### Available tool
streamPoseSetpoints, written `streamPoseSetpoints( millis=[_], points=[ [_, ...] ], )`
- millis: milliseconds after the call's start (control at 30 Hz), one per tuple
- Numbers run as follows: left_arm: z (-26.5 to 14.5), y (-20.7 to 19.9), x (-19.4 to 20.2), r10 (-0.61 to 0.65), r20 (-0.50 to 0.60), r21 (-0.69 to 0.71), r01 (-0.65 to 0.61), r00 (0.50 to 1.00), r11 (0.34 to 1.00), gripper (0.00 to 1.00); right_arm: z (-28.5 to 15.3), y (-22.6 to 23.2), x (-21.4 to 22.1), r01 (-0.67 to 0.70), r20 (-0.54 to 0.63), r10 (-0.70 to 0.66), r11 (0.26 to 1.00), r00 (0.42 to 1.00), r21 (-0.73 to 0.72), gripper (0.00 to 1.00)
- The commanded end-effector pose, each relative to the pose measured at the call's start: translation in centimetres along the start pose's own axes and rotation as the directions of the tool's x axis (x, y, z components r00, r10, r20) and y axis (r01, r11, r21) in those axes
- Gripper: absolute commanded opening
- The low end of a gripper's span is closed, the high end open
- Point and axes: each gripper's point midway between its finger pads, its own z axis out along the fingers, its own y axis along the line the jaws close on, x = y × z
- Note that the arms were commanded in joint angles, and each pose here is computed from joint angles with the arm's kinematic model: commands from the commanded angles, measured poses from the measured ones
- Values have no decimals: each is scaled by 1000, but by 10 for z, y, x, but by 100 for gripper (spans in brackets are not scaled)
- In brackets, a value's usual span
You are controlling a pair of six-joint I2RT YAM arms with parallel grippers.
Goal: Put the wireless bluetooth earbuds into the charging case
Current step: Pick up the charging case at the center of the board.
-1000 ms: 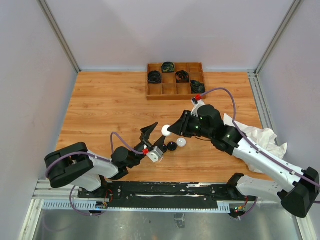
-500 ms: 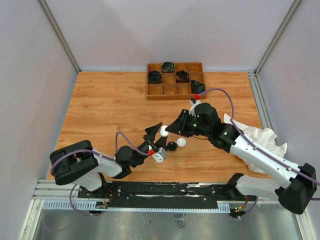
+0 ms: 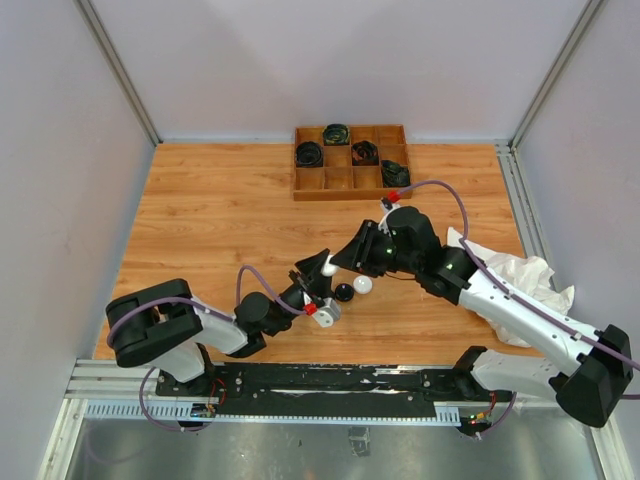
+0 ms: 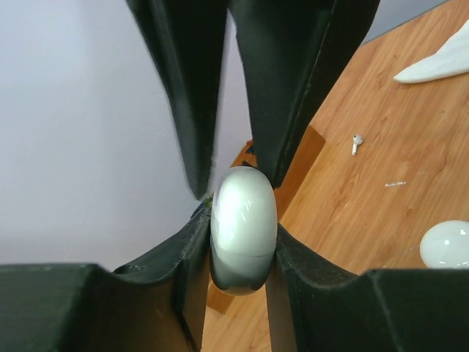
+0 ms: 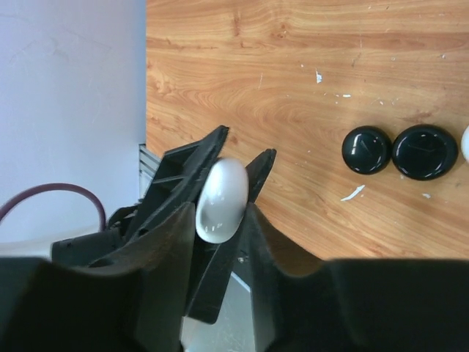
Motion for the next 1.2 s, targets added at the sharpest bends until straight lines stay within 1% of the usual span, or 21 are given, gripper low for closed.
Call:
streamPoseSetpoints(
  millis=[0,100,167,200,267,333,400,467,567,667,800,900,1033,1167],
  points=[
    [0,45,-30,-31,110,-197,52,993,979,18,-16,12,-24,30,95,-27,999,995,-26,42],
    [-2,47,-27,-88,100,-212,107,991,971,13,-25,16,-34,127,146,-122,992,982,-25,60],
    [-5,50,-24,-159,101,-226,178,982,958,9,-34,21,-43,242,184,-235,970,954,-18,75],
    [-7,50,-25,-192,109,-225,212,975,951,9,-38,21,-47,302,198,-296,953,935,-3,80],
    [-11,50,-26,-254,125,-219,276,959,936,8,-45,22,-53,404,216,-399,915,891,24,88],
    [-15,51,-27,-317,138,-210,340,938,917,7,-52,21,-60,475,230,-475,878,850,57,94],
    [-18,48,-29,-364,140,-185,385,921,904,4,-56,21,-64,559,231,-560,826,796,75,100],
    [-18,43,-32,-425,137,-140,442,895,886,2,-58,21,-65,624,224,-625,777,748,82,99],
    [-17,33,-38,-506,116,-54,514,855,856,0,-60,24,-61,732,201,-726,679,658,58,98],
    [-17,29,-48,-590,111,38,590,800,807,0,-64,29,-52,834,176,-821,552,544,-2,99],
    [-21,19,-58,-671,81,173,652,737,738,0,-69,33,-44,920,164,-905,388,392,-59,99],
    [-25,11,-64,-719,41,261,687,694,678,0,-74,38,-32,956,177,-943,259,281,-134,99],
    [-30,5,-80,-763,3,373,708,646,600,0,-81,44,-15,964,211,-962,123,174,-234,100],
    [-32,-3,-91,-788,-44,448,717,615,534,0,-88,48,-2,952,244,-966,8,87,-307,93]
  ],
)
